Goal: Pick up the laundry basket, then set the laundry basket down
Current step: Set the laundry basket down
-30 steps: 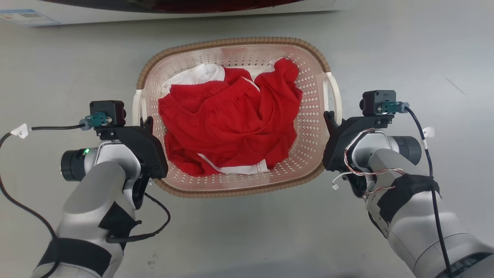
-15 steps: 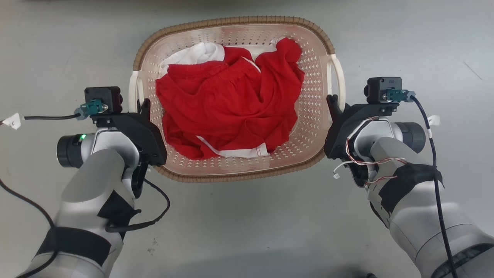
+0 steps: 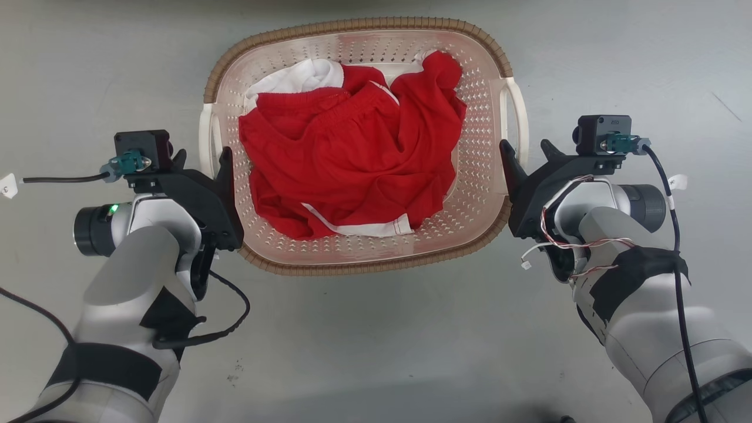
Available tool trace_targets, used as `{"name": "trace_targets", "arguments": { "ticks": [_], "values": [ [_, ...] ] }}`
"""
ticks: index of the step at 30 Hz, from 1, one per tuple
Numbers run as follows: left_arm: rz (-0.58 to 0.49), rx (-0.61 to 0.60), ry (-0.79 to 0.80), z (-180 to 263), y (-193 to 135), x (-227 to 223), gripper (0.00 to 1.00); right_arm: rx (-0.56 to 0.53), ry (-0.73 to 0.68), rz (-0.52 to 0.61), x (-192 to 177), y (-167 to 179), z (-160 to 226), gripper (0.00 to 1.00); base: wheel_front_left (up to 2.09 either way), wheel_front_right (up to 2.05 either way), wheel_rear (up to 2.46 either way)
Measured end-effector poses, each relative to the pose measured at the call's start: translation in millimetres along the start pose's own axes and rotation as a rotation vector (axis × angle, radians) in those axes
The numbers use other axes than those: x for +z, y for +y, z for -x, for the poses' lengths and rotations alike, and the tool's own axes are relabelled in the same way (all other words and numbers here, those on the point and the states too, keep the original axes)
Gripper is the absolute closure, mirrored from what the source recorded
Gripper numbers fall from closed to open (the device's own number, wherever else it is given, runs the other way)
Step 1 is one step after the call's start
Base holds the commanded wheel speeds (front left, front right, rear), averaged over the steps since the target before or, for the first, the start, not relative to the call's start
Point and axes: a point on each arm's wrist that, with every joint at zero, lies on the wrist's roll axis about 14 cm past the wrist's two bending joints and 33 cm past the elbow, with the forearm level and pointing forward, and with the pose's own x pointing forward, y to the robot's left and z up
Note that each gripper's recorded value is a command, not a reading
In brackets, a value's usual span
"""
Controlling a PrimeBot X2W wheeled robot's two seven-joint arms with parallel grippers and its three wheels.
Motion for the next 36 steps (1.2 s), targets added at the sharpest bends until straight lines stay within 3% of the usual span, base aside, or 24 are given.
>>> {"name": "trace_targets", "arguments": {
  "ticks": [23,36],
  "values": [
    [0.011,-0.047,-0.058,34.1,-23.0,28.0,0.00,0.026,-0.061,0.017,26.1,9.0,32.3,0.00,0.00,0.00,0.00],
    [0.026,-0.026,-0.172,88.1,-20.1,41.9,0.00,0.044,-0.194,-0.035,47.9,17.5,81.8,0.00,0.00,0.00,0.00]
  ]
}}
